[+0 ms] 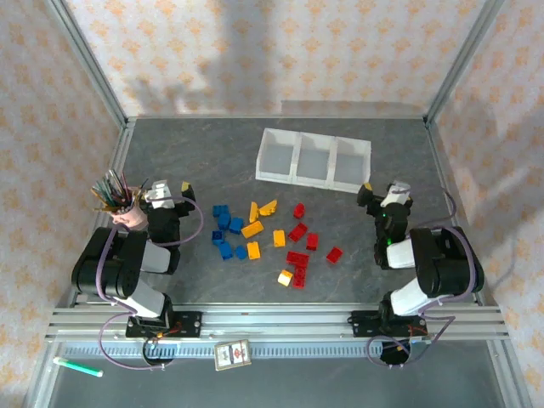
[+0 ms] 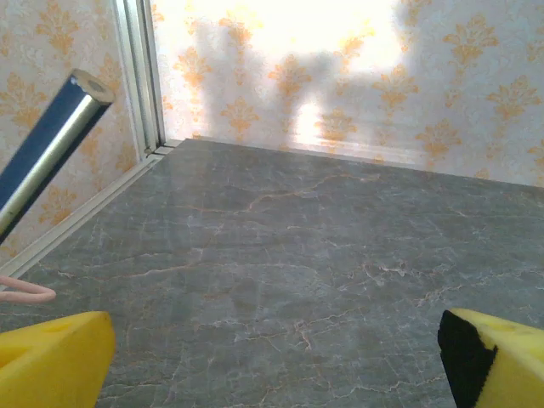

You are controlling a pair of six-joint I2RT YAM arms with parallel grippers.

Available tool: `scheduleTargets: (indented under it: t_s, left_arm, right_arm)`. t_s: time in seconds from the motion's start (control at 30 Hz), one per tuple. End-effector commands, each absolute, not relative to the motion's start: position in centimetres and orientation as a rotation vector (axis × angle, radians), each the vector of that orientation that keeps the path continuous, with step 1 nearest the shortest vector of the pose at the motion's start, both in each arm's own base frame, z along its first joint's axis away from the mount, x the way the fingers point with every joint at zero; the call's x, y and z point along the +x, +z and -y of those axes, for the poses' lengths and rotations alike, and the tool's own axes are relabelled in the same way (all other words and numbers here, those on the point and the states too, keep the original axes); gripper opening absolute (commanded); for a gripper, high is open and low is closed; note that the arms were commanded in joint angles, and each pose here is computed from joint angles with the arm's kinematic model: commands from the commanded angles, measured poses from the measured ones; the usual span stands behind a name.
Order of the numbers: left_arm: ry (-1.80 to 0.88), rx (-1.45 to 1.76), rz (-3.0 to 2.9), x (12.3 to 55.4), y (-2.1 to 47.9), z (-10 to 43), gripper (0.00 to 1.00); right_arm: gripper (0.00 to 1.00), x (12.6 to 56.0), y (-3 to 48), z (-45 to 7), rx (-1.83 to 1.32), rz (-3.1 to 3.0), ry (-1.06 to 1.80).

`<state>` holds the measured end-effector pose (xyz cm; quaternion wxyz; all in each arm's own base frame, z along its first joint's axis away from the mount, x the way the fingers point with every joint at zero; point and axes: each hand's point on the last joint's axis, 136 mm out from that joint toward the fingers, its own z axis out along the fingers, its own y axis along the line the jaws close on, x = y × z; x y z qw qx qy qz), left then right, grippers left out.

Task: Sort the legos into containers by color
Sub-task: Pick up the lego from the center of the table.

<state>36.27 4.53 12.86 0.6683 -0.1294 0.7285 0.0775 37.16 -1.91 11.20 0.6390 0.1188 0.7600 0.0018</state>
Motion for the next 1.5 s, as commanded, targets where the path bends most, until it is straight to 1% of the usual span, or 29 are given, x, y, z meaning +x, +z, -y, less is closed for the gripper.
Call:
scheduleTargets:
  t_s: [0.0,1.1,1.47]
  left_arm:
    - [0.158,-0.28,-1.628,36.7,13.5,-4.3,1.0]
    - [0.16,-0.28,-1.627,36.7,13.5,-4.3,1.0]
    - [0.146,-0.269,-1.604,36.2,15.3,-4.1,1.0]
  right_arm:
    - [1.0,37.4,12.4,1.8,0.254,-1.693,0.005]
    - [1.0,37.4,12.5,1.8,0.253,-1.691,0.004]
    - [1.0,37.1,13.7,2.3,0.285,-1.672,-0.005]
